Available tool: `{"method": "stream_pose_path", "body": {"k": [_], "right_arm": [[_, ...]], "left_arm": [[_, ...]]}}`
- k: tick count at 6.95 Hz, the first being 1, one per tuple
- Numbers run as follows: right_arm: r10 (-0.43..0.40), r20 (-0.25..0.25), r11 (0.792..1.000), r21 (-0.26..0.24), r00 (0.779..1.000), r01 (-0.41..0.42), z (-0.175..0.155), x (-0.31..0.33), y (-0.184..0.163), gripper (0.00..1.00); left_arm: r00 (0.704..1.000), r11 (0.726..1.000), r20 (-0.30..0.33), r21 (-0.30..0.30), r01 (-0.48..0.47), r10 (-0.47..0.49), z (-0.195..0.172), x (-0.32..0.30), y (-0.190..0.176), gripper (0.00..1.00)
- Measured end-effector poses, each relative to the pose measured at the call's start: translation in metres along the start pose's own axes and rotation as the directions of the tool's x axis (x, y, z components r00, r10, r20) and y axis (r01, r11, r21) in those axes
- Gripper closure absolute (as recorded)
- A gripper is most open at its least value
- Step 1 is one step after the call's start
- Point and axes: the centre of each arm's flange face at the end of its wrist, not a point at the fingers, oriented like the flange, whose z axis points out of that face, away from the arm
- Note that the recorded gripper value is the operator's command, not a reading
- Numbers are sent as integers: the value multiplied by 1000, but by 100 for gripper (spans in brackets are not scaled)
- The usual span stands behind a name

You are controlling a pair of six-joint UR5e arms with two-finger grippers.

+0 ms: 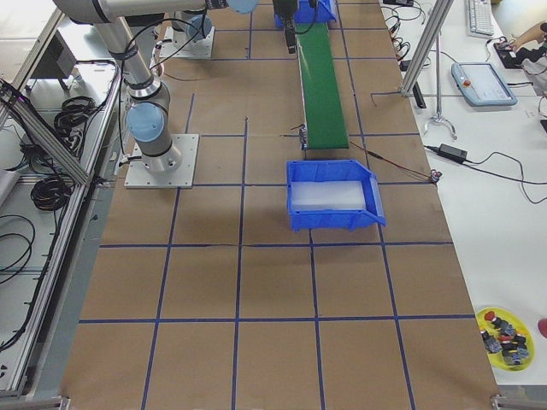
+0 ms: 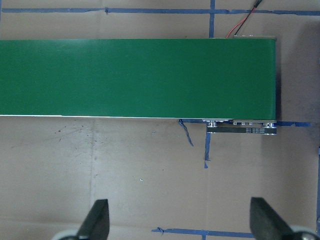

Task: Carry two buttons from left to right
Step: 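Lower the left gripper and grasp the yellow-capped button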

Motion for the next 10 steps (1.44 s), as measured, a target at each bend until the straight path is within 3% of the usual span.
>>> {"method": "stream_pose_path", "body": {"k": [3,10], "right_arm": [[0,0,1000,1,1000,0,0,0,0,0],[-1,0,1000,-10,1000,1,2,-1,2,0]], "left_arm": [[999,999,33,44,-2,0,44,-1,2,1],[999,997,36,72,25,-27,125,-18,7,1]]}}
